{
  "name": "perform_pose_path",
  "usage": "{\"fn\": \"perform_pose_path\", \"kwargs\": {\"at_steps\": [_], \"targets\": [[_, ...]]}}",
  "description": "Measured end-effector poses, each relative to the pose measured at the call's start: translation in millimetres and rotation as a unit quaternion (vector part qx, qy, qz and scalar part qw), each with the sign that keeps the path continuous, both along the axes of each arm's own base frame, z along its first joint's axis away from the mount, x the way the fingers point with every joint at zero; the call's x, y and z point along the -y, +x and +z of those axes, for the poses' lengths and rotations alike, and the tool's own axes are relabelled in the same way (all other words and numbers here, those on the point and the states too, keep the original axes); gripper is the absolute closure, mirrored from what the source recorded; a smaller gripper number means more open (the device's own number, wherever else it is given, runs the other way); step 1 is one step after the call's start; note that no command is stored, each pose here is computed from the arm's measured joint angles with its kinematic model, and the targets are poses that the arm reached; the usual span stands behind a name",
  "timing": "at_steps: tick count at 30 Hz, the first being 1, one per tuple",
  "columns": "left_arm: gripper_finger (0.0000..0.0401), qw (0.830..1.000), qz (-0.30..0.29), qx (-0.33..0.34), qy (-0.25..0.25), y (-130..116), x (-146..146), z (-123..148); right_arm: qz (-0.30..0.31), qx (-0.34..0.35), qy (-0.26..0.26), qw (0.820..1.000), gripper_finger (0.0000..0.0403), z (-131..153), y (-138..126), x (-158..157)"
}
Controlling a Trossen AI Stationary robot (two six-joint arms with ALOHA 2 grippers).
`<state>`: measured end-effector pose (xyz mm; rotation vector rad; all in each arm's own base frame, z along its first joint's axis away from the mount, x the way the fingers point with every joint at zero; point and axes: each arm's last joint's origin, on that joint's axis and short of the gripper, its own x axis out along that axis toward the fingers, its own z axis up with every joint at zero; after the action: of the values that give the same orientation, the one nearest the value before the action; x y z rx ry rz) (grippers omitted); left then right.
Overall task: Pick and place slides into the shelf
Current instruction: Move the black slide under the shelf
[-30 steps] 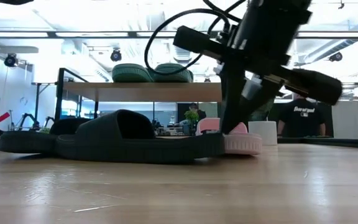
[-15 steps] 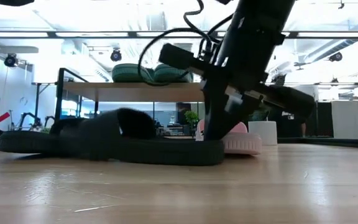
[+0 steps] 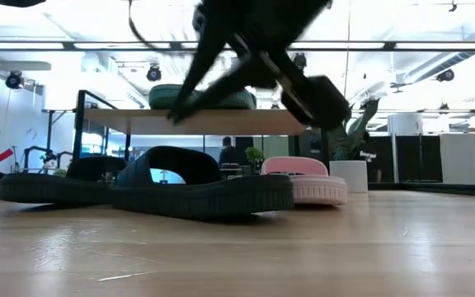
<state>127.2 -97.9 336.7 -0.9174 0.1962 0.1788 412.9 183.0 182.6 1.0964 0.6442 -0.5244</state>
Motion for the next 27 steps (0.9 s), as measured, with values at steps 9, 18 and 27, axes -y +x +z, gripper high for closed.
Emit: {"fn": "perform_pose_path", "kwargs": {"at_steps": [9, 18, 27], "targets": [[0.0401, 1.0, -0.003, -0.001, 0.0, 0.1, 1.0, -0.3, -0.111, -0.205, -0.095, 0.968, 0.0394, 32.6, -36.6, 12.8], [0.0401, 1.0, -0.006, -0.004, 0.012, 1.0, 2.2, -1.6, -0.065, -0.237, 0.006, 0.969, 0.0394, 4.7, -35.0, 4.8], [0.0401, 1.0, -0.006, -0.003, 0.01, 0.6, 1.9, -1.3, -0.088, -0.266, -0.012, 0.96, 0.0394, -18.2, -38.0, 27.6]]}}
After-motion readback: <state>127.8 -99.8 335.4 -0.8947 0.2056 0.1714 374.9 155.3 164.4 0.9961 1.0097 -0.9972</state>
